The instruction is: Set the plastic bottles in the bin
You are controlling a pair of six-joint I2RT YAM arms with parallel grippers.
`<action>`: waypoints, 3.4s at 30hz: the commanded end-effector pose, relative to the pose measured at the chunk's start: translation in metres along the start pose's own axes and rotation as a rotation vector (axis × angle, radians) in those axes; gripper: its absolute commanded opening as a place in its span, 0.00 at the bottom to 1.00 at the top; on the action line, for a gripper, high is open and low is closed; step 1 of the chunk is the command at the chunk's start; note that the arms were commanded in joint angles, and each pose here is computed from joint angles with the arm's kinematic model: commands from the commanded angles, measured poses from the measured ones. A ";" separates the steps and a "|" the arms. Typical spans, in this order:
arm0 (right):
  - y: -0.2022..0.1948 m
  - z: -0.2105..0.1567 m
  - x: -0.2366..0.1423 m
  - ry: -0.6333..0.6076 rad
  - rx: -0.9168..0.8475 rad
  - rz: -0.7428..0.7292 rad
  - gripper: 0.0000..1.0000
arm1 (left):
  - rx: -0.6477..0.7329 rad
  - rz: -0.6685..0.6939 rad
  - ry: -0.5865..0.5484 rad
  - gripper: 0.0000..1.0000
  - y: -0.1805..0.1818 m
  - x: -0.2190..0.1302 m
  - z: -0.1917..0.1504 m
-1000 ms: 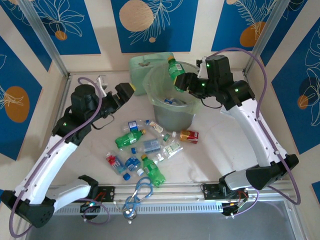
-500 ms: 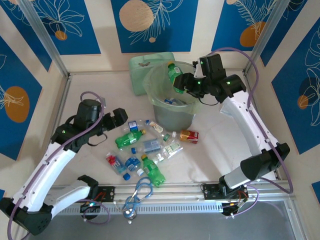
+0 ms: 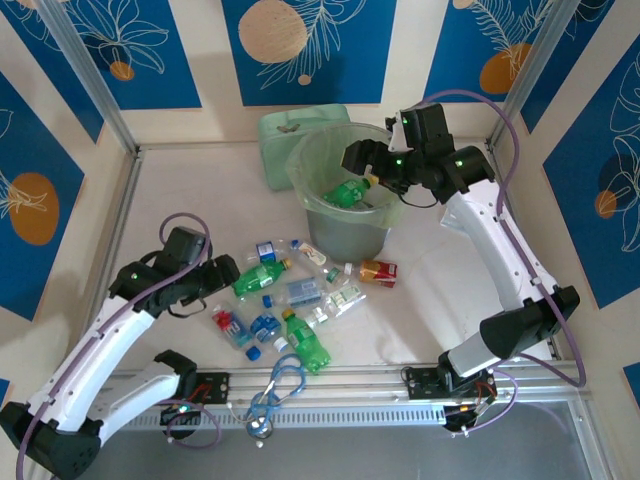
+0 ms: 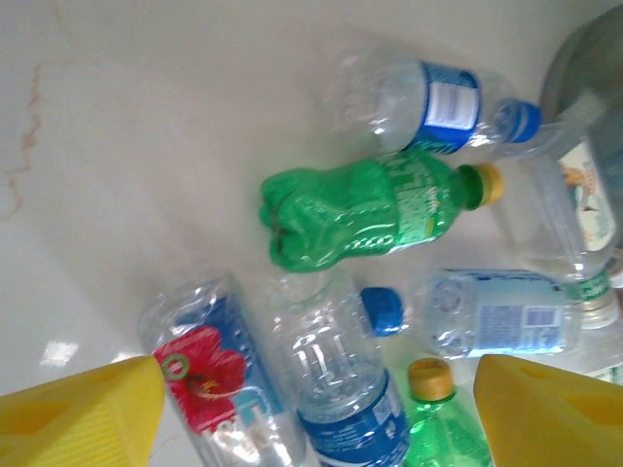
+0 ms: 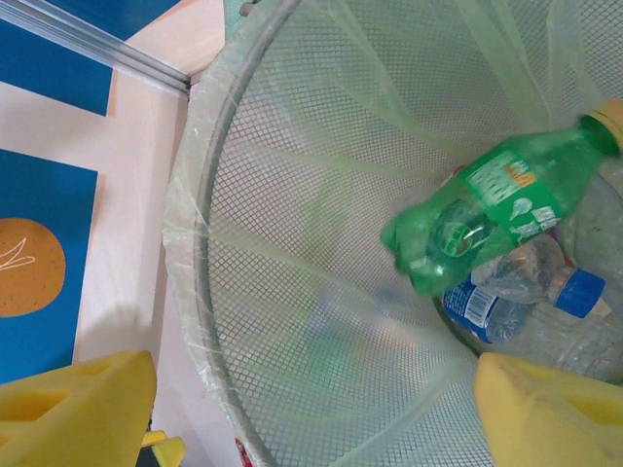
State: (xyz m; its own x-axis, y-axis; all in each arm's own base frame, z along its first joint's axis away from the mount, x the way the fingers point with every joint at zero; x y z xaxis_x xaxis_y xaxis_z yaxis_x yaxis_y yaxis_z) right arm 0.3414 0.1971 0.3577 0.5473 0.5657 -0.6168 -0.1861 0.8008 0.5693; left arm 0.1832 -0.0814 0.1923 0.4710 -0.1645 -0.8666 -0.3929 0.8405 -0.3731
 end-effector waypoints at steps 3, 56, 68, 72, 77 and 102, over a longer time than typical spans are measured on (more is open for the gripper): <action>0.024 0.000 -0.022 -0.042 -0.053 0.064 0.85 | -0.080 0.130 0.011 0.83 0.037 -0.001 -0.014; 0.115 -0.137 0.024 0.204 -0.312 0.170 0.82 | -0.483 0.239 0.204 0.64 0.070 0.117 -0.052; 0.116 -0.129 0.024 0.185 -0.303 0.188 0.82 | -0.424 0.267 0.153 0.58 0.078 0.090 -0.044; 0.114 -0.128 0.018 0.170 -0.299 0.190 0.82 | -0.413 0.261 0.118 0.56 0.078 0.077 -0.037; 0.108 -0.130 0.010 0.145 -0.274 0.199 0.82 | -0.377 0.216 0.046 0.55 0.062 0.052 -0.011; 0.139 -0.131 -0.043 0.161 -0.259 0.438 0.88 | -0.412 -0.828 -0.142 0.47 -0.137 -0.095 0.104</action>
State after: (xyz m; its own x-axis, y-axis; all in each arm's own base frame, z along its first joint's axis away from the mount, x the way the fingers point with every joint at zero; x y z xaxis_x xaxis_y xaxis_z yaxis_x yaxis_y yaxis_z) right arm 0.1900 0.3024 0.3771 0.2928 0.8246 -0.4840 -0.5395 0.5604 0.6284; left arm 0.2702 -0.1158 0.3094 0.7714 -0.4531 -0.4469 -0.2986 0.3624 -0.8829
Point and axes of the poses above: each hand's point on the last joint's axis, 136 mm out from that joint toward the fingers, its own x axis out along the fingers, its own y axis along the line the jaws close on, z = x × y, the point moved 2 cm from there along -x, back along the fingers, and after that the axes turned 6 degrees about -x, right-handed, at the moved point
